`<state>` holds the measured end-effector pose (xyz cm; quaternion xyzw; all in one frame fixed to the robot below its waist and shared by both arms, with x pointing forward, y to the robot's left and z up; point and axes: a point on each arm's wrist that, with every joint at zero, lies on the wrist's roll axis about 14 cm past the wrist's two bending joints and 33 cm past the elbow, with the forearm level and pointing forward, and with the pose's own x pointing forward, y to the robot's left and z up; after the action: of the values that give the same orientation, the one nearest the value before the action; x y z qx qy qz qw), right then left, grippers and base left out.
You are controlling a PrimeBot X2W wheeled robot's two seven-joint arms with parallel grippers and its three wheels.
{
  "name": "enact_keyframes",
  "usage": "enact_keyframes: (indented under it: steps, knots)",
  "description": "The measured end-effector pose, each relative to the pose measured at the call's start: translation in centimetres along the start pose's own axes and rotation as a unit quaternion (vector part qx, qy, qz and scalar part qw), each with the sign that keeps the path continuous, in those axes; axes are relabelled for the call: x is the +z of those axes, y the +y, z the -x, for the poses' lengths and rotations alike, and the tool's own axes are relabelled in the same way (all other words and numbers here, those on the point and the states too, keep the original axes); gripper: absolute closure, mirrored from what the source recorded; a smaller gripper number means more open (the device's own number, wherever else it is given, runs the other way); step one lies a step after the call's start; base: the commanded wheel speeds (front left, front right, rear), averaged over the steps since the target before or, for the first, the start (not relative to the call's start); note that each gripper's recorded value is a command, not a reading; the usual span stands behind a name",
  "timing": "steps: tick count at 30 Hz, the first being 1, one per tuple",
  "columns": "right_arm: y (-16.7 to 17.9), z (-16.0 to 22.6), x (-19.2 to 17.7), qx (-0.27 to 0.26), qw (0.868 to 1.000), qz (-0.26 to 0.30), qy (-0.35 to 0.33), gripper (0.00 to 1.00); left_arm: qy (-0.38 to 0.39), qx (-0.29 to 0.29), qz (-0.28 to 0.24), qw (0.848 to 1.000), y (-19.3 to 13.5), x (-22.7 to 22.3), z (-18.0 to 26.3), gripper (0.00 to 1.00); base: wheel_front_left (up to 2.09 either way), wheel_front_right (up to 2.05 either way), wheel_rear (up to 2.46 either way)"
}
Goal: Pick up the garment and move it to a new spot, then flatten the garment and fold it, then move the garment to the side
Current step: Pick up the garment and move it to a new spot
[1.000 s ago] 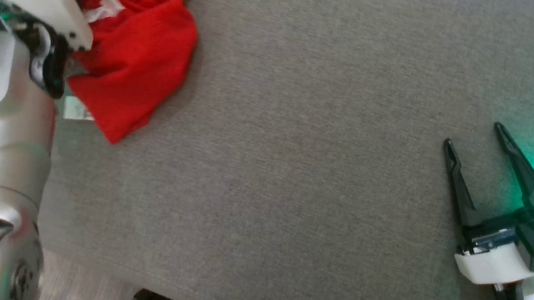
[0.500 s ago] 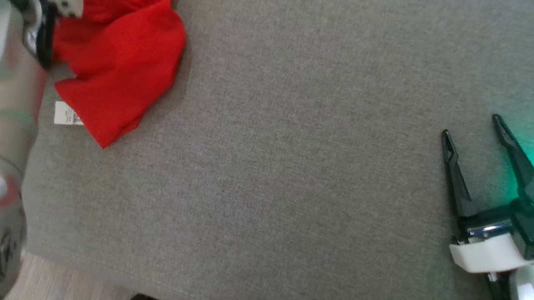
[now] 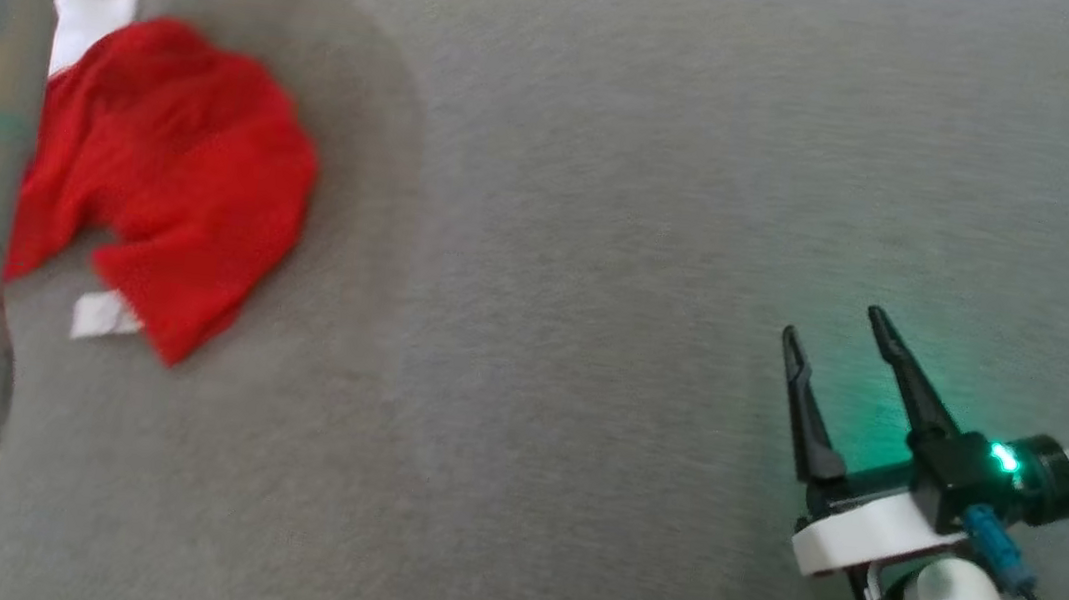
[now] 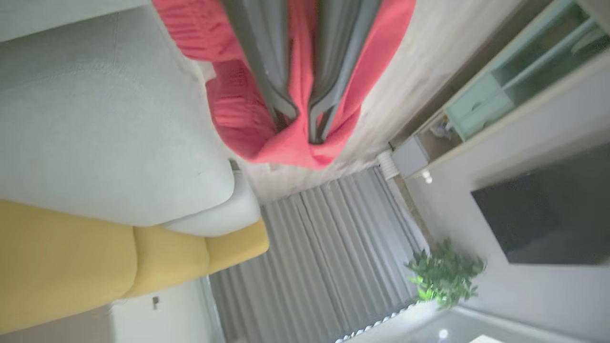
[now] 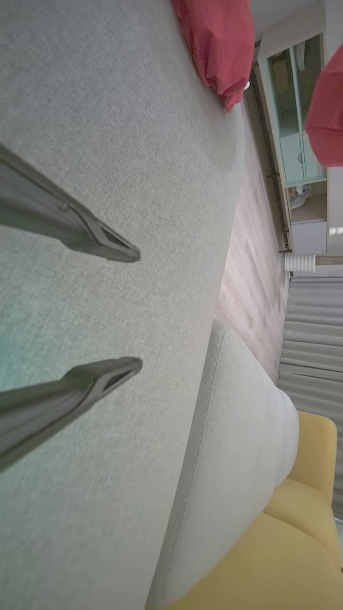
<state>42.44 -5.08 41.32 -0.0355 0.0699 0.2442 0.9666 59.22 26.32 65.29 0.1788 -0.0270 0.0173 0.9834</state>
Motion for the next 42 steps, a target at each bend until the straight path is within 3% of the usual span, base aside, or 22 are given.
enact_keyframes:
  steps: [6, 11, 14, 18, 20, 26, 27, 28, 29, 36, 42]
  knots:
    - [-2.9, 3.9, 2.2, -0.069, 0.997, -0.004, -0.023, 0.00, -0.097, -0.119, -0.045, 0.987, -10.1, 9.4, -0.4, 1.00, 0.00, 0.00, 0.00]
    - [-5.7, 8.3, 3.5, -0.139, 0.989, -0.024, -0.043, 0.00, -0.174, -0.257, -0.050, 0.949, -22.3, 15.6, 3.2, 1.00, 0.00, 0.00, 0.00]
    - [-7.1, 10.6, 4.3, -0.175, 0.982, -0.029, -0.059, 0.00, -0.177, -0.340, -0.019, 0.924, -28.6, 16.7, 6.3, 1.00, 0.00, 0.00, 0.00]
    - [-8.1, 12.7, 5.1, -0.203, 0.976, -0.023, -0.070, 0.00, -0.127, -0.449, 0.022, 0.884, -35.7, 15.0, 10.2, 1.00, 0.00, 0.00, 0.00]
    - [-8.7, 13.4, 4.9, -0.218, 0.973, -0.026, -0.068, 0.00, -0.096, -0.491, 0.018, 0.866, -38.4, 12.5, 11.5, 1.00, 0.00, 0.00, 0.00]
    - [-10.3, 13.4, 3.0, -0.241, 0.969, -0.037, -0.036, 0.00, 0.049, -0.531, 0.015, 0.846, -41.5, -2.2, 12.0, 1.00, 0.00, 0.00, 0.00]
    - [-10.5, 13.4, 2.7, -0.244, 0.968, -0.039, -0.033, 0.00, 0.067, -0.531, 0.017, 0.844, -41.6, -4.6, 12.2, 1.00, 0.00, 0.00, 0.00]
    - [-10.7, 13.3, 2.4, -0.246, 0.968, -0.041, -0.028, 0.00, 0.081, -0.532, 0.013, 0.843, -41.6, -6.8, 12.6, 0.73, 0.00, 0.00, 0.00]
    - [-10.9, 13.4, 2.1, -0.249, 0.967, -0.042, -0.023, 0.00, 0.086, -0.529, 0.011, 0.844, -41.7, -8.3, 12.8, 0.00, 0.00, 0.00, 0.00]
    - [-11.2, 13.2, 2.0, -0.254, 0.966, -0.049, -0.024, 0.00, 0.065, -0.442, 0.110, 0.888, -40.2, -9.8, 13.6, 0.00, 0.00, 0.00, 0.00]
    - [-9.5, 14.2, 0.4, -0.246, 0.966, -0.073, -0.010, 0.00, 0.094, -0.318, 0.200, 0.922, -34.5, -10.7, 17.0, 0.00, 0.00, 0.00, 0.00]
